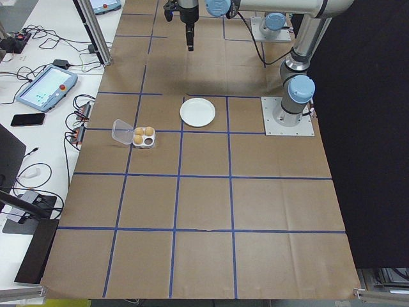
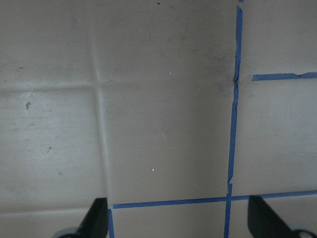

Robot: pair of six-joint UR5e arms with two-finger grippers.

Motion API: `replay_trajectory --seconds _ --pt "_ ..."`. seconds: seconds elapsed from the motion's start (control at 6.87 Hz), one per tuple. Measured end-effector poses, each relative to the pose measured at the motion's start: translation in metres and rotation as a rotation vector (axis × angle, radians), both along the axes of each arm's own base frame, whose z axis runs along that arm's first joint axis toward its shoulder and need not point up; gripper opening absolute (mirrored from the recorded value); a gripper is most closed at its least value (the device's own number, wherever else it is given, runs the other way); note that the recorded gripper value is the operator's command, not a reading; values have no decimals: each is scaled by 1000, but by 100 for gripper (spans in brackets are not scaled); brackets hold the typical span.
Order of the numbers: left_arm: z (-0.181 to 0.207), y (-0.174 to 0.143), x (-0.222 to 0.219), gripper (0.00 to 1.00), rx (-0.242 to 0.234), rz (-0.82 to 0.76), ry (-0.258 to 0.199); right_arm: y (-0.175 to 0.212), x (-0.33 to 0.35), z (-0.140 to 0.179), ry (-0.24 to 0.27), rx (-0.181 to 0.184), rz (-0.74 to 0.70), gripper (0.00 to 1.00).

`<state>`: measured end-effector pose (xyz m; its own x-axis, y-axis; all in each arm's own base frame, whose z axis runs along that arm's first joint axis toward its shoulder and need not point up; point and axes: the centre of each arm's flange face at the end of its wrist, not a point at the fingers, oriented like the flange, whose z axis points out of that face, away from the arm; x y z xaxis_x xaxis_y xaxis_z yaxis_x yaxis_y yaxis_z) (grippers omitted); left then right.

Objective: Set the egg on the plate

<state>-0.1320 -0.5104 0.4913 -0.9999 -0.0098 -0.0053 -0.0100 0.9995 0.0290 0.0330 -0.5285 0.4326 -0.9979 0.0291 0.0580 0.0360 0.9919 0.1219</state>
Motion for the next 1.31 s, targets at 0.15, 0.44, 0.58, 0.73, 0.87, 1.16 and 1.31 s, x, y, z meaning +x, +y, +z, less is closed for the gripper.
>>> replay_trajectory --seconds 0.15,0.44,0.58,0.73,0.87,1.16,1.31 --pt "0 0 0 100 0 0 0 0 0 0 0 0 0 100" --pt "1 0 0 100 -1 0 -1 0 0 0 0 0 0 100" --pt "3 2 0 100 -6 -1 -1 0 0 0 0 0 0 100" --pt "4 2 1 100 -8 -1 -1 0 0 0 0 -1 0 100" --pt "3 1 3 100 -8 -2 -1 0 0 0 0 0 0 100" --pt "2 -10 37 100 -9 37 4 0 0 0 0 0 0 100" --pt "3 -21 76 100 -17 63 7 0 0 0 0 0 0 100"
